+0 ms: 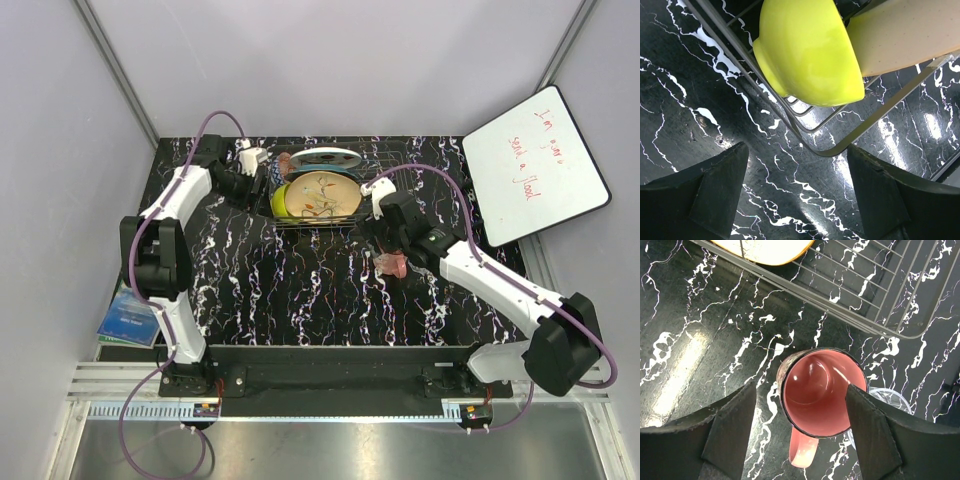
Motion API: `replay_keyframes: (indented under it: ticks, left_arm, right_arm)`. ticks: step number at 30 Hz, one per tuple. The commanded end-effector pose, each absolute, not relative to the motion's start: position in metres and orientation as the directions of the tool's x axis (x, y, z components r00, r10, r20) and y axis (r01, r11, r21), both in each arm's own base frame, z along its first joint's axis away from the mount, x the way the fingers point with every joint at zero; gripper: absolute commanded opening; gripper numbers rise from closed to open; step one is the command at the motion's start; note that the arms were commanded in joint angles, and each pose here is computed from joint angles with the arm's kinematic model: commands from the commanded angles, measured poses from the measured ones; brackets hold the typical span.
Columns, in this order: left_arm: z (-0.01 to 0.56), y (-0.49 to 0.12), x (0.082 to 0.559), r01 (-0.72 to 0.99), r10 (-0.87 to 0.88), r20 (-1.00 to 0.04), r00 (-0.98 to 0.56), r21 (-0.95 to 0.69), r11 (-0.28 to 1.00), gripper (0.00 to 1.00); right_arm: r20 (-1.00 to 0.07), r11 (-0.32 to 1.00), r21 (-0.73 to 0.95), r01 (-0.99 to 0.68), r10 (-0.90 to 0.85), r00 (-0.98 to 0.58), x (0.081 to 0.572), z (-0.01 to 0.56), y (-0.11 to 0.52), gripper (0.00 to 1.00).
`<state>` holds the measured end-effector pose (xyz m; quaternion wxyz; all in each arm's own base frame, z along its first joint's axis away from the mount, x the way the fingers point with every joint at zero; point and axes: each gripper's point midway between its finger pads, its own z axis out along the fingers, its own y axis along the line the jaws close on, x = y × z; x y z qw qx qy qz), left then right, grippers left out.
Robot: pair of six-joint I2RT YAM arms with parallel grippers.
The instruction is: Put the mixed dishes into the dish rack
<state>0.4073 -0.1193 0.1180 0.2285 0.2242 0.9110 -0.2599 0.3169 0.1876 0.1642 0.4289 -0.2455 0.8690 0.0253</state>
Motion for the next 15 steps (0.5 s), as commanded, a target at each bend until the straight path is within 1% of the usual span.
replay_keyframes:
  ticks: [1, 5, 8, 14, 15]
  left_arm:
    - [0.109, -0.108, 0.418, 0.569, 0.353, -0.566, -0.745, -0.263, 0.779, 0.8]
    - [0.1, -0.097, 0.411, 0.584, 0.4, -0.551, -0.732, -0.204, 0.786, 0.78]
    - [0.102, -0.096, 0.412, 0.577, 0.39, -0.558, -0.732, -0.204, 0.791, 0.78]
    - [0.142, -0.119, 0.417, 0.57, 0.283, -0.626, -0.727, -0.319, 0.757, 0.79]
    - [0.155, -0.13, 0.412, 0.57, 0.238, -0.636, -0.734, -0.387, 0.725, 0.79]
  right_arm:
    - [-0.798, 0.899, -0.162, -0.407, -0.361, -0.482, 0.333, 0.184, 0.192, 0.79]
    - [-0.791, 0.897, -0.155, -0.414, -0.364, -0.492, 0.336, 0.179, 0.197, 0.79]
    - [-0.791, 0.898, -0.145, -0.416, -0.358, -0.496, 0.339, 0.179, 0.201, 0.79]
    - [-0.784, 0.898, -0.141, -0.416, -0.358, -0.507, 0.338, 0.173, 0.202, 0.81]
    - [-0.784, 0.898, -0.143, -0.417, -0.36, -0.506, 0.337, 0.173, 0.201, 0.81]
